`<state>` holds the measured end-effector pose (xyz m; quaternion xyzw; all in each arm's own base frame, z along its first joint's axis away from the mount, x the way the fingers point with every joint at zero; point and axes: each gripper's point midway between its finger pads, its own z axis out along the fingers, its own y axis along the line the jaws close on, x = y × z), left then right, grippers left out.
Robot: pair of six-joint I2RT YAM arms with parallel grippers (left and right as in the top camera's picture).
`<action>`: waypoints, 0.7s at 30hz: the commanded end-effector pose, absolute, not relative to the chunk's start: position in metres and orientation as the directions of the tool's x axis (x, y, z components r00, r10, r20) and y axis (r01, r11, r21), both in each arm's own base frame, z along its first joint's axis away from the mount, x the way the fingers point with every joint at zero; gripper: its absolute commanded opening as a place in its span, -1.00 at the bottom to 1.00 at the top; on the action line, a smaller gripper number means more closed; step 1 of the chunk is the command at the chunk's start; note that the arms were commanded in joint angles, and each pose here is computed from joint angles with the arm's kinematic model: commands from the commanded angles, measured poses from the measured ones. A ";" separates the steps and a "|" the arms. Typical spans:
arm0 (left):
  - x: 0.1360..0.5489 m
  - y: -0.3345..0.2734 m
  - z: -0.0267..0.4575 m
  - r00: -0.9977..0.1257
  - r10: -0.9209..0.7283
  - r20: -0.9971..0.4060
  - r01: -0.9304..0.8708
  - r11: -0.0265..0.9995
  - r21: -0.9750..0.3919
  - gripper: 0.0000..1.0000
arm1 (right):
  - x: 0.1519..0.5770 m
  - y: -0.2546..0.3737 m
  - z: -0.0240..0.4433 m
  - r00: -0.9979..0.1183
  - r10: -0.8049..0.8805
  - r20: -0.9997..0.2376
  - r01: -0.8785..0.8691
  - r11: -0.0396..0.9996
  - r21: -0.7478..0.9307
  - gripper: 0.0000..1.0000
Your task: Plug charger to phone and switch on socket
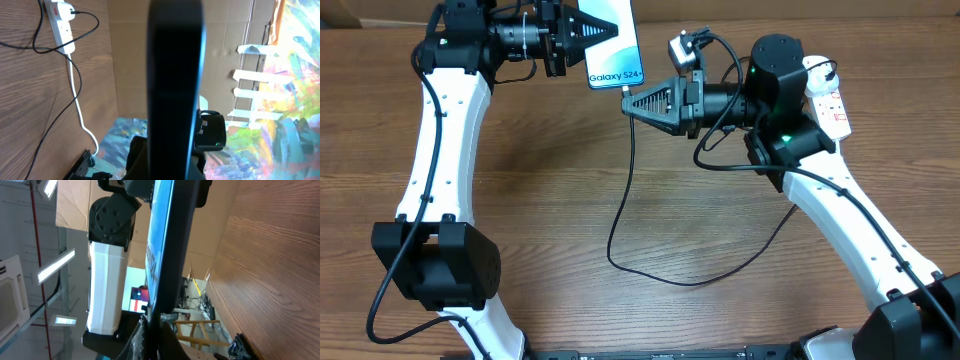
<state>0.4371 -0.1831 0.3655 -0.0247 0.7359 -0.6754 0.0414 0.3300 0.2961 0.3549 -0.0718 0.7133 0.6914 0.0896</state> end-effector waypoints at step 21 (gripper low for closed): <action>0.428 -0.181 0.382 -0.996 -0.062 -0.065 0.061 0.061 -0.996 -0.92 | 0.325 0.310 0.357 -0.971 0.019 -0.239 -0.238 0.031 0.971 -0.93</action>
